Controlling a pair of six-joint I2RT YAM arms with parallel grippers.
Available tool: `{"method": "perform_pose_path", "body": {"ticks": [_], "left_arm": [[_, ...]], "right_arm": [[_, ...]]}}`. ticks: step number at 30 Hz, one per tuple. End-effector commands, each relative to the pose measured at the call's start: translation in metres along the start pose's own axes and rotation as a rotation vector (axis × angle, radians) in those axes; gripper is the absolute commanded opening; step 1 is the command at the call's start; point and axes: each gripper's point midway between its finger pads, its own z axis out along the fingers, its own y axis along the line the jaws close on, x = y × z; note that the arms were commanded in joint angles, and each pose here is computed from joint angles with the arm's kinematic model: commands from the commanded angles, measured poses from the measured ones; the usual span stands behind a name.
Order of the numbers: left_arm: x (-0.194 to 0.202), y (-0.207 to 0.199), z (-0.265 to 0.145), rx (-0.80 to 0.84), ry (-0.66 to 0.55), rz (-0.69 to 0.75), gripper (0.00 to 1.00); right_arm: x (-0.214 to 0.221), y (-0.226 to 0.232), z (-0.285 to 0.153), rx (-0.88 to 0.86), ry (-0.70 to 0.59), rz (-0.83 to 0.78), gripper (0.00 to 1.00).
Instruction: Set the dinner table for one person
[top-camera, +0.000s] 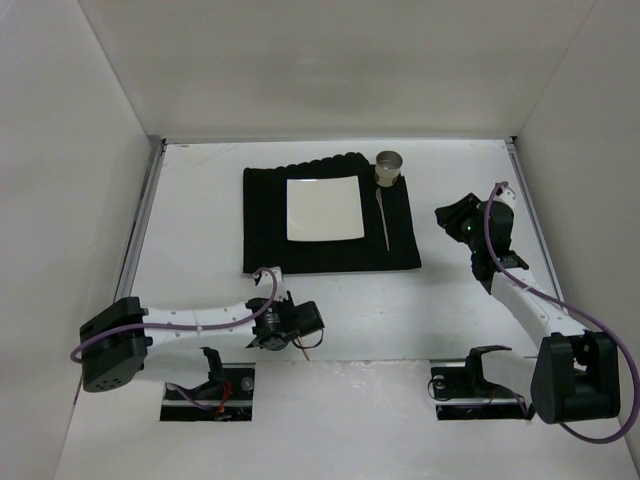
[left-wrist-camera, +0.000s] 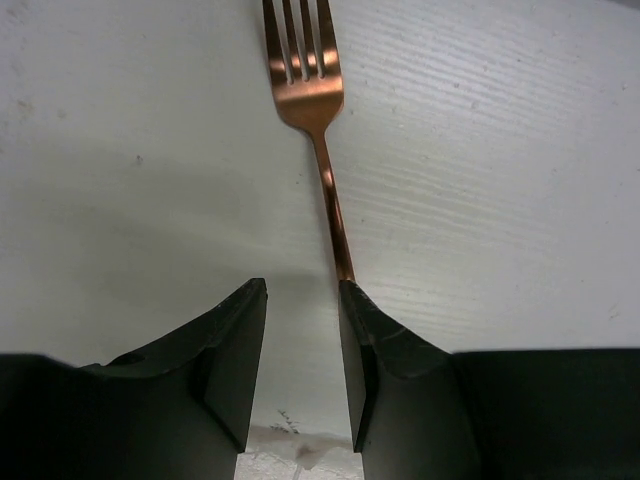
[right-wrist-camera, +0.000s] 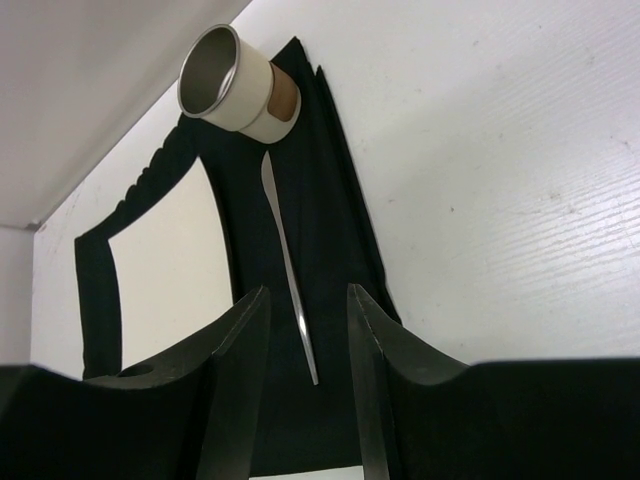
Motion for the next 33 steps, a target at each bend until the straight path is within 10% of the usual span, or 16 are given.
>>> {"method": "perform_pose_path", "body": {"ticks": [1,14,26,33], "left_arm": [[0.006,-0.008,-0.001,0.011,0.005,-0.063,0.33],[0.025,-0.013,0.012,-0.013,0.048,-0.061,0.29],[0.033,0.003,0.016,-0.047,0.074,-0.033,0.06],[-0.022,-0.006,-0.019,0.026,-0.049,0.103,0.02]], "right_arm": [[-0.013,0.017,0.000,-0.058,-0.049,-0.009,0.43],[-0.010,0.023,0.000,-0.072,-0.040,-0.015,0.43],[-0.011,0.023,-0.001,-0.074,-0.044,-0.011,0.43],[-0.013,0.023,-0.002,-0.075,-0.048,-0.011,0.43]]}}
